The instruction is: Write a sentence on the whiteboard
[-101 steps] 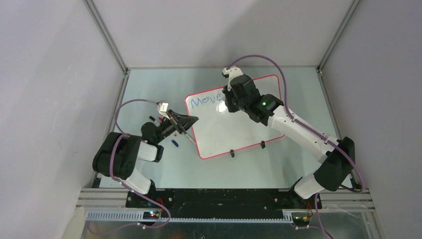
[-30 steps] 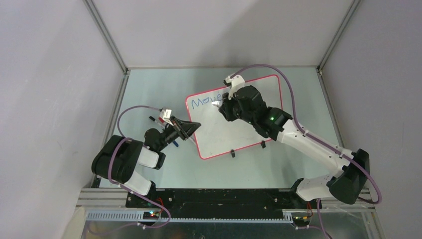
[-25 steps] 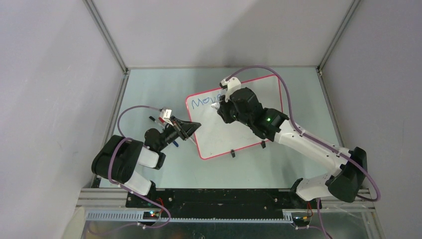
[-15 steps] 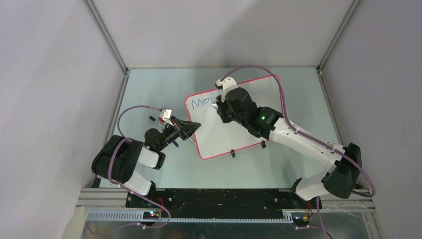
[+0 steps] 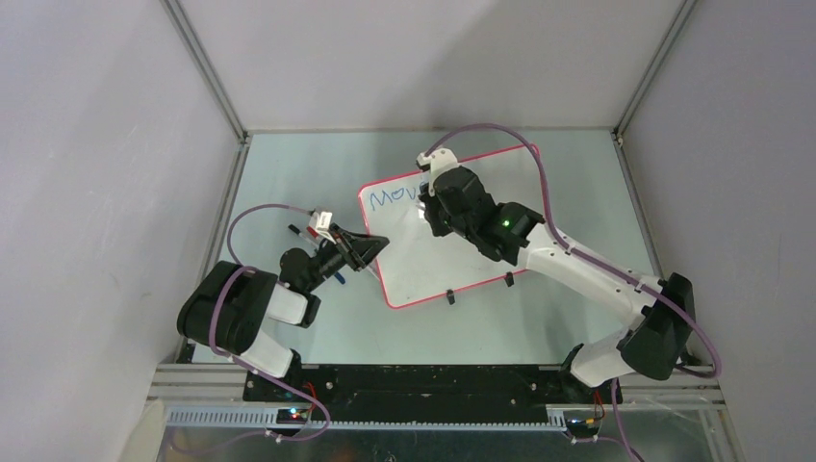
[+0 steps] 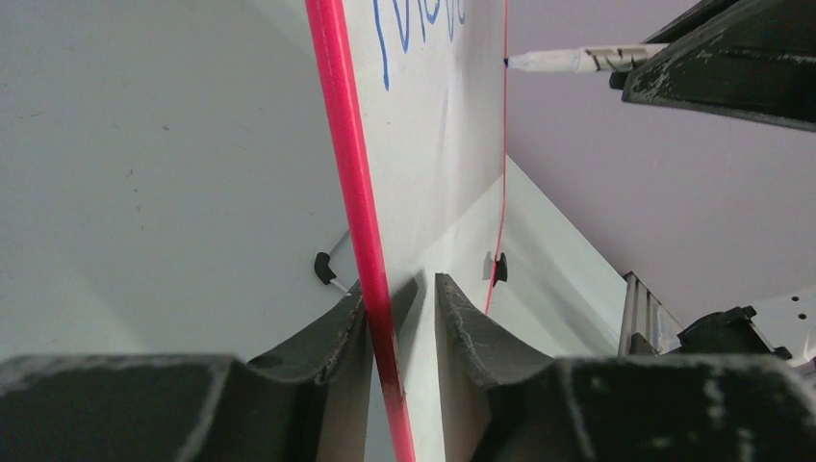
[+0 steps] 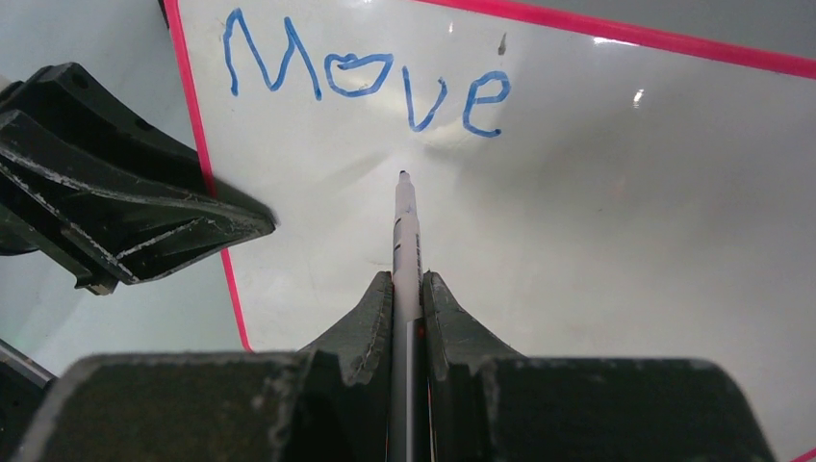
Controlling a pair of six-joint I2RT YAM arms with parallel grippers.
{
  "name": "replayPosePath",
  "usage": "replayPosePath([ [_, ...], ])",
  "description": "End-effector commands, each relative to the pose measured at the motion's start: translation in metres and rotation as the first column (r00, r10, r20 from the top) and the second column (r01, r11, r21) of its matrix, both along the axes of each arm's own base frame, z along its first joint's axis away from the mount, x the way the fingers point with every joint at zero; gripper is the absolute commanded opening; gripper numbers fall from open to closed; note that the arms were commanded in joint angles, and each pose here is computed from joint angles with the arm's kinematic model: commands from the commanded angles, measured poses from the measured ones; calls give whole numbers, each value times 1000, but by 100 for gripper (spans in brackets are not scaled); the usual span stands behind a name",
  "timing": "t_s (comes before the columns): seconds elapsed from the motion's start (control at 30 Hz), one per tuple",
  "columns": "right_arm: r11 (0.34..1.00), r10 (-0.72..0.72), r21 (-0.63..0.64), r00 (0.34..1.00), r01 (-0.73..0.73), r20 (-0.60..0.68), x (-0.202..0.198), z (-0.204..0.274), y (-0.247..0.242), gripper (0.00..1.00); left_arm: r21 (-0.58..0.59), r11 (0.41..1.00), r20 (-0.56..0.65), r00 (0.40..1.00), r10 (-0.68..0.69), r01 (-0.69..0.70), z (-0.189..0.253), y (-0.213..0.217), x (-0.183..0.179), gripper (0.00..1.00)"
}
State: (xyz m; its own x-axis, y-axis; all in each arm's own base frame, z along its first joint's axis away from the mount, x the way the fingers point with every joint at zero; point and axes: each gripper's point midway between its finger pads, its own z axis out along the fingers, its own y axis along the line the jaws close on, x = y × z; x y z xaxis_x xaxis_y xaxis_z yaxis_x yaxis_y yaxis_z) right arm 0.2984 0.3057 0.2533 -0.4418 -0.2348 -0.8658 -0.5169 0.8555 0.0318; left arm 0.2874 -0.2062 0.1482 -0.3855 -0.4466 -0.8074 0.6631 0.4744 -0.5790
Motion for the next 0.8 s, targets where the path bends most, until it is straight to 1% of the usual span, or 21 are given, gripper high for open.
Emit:
replayPosePath([
  [0.0,1000,17,8,1000,-17,8,2,10,6,0,0,1000,91,996,-7,7,17,-3,4,28],
  [0.13,1000,16,-3,1000,-16,3,4,8,8,0,-1,1000,91,996,-4,4,17,-3,4,25],
  [0.37,1000,13,-12,1000,-13,3,6,8,8,0,0,1000,87,996,-4,4,17,-3,5,24],
  [0.77,999,2,-32,1000,-2,-7,12,6,8,0,1,1000,87,996,-6,6,17,-3,5,21],
])
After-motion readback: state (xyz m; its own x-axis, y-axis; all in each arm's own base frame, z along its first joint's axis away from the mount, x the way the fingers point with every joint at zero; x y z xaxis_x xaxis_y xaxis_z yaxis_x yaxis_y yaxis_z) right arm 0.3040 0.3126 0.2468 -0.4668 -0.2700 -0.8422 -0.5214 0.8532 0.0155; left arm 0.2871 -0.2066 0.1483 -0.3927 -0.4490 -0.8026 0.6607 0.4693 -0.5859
